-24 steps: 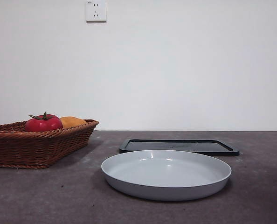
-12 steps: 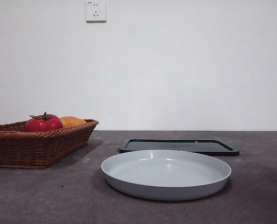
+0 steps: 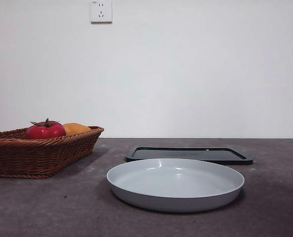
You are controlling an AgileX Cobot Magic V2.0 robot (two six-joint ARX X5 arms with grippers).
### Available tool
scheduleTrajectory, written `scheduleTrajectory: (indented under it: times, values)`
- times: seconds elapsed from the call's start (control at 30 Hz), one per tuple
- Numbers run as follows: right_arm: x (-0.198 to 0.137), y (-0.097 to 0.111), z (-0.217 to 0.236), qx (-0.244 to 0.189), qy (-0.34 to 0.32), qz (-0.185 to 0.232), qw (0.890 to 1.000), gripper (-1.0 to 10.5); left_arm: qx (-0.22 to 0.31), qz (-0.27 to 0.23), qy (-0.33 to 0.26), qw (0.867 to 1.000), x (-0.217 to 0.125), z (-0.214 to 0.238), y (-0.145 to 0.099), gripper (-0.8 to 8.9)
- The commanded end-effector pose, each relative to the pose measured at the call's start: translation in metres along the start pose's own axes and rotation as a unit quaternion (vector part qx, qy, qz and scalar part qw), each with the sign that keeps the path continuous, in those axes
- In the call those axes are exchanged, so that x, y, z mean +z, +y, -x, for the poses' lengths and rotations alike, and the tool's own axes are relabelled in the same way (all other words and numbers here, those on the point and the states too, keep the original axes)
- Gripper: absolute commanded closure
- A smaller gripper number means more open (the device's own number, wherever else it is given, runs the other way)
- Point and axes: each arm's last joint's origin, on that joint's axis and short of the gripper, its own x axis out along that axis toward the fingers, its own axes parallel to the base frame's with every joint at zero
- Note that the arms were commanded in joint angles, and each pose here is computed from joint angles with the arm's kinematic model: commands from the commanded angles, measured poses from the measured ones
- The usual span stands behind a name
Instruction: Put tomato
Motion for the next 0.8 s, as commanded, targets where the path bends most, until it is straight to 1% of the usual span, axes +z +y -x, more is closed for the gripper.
scheduleTrajectory:
  times: [0.03, 0.13, 0.3, 0.43, 0.5, 0.6, 0.67, 0.77, 0.8]
  values:
    - [0.020, 0.006, 0.006, -0.008, -0.003, -0.034, 0.999, 9.4, -0.001, 0.009, -0.008, 1.000, 0.027, 0.001, -0.004, 7.95]
    - [0.039, 0.012, 0.007, -0.011, 0.012, -0.035, 0.999, 9.4, 0.004, 0.007, 0.021, 1.000, 0.052, -0.003, -0.008, 7.95]
    - [0.067, 0.022, -0.001, 0.001, 0.064, -0.032, 0.997, 9.4, 0.004, 0.008, 0.054, 0.999, 0.090, -0.017, -0.014, 7.95]
    - [0.087, 0.027, -0.015, 0.009, 0.111, -0.016, 0.994, 9.4, -0.023, 0.011, 0.075, 0.997, 0.114, -0.034, -0.020, 7.95]
    - [0.097, 0.030, -0.024, 0.017, 0.126, 0.001, 0.992, 9.4, -0.035, 0.013, 0.095, 0.995, 0.122, -0.045, -0.022, 7.95]
    - [0.113, 0.034, -0.040, 0.043, 0.147, 0.027, 0.988, 9.4, -0.058, 0.017, 0.130, 0.990, 0.130, -0.061, -0.025, 7.95]
    - [0.124, 0.038, -0.053, 0.074, 0.159, 0.046, 0.983, 9.4, -0.091, 0.020, 0.154, 0.984, 0.134, -0.073, -0.028, 7.95]
    - [0.135, 0.042, -0.069, 0.114, 0.177, 0.057, 0.976, 9.4, -0.140, 0.017, 0.189, 0.972, 0.136, -0.090, -0.032, 7.95]
    - [0.137, 0.043, -0.074, 0.126, 0.183, 0.057, 0.973, 9.4, -0.148, 0.017, 0.200, 0.969, 0.136, -0.095, -0.033, 7.95]
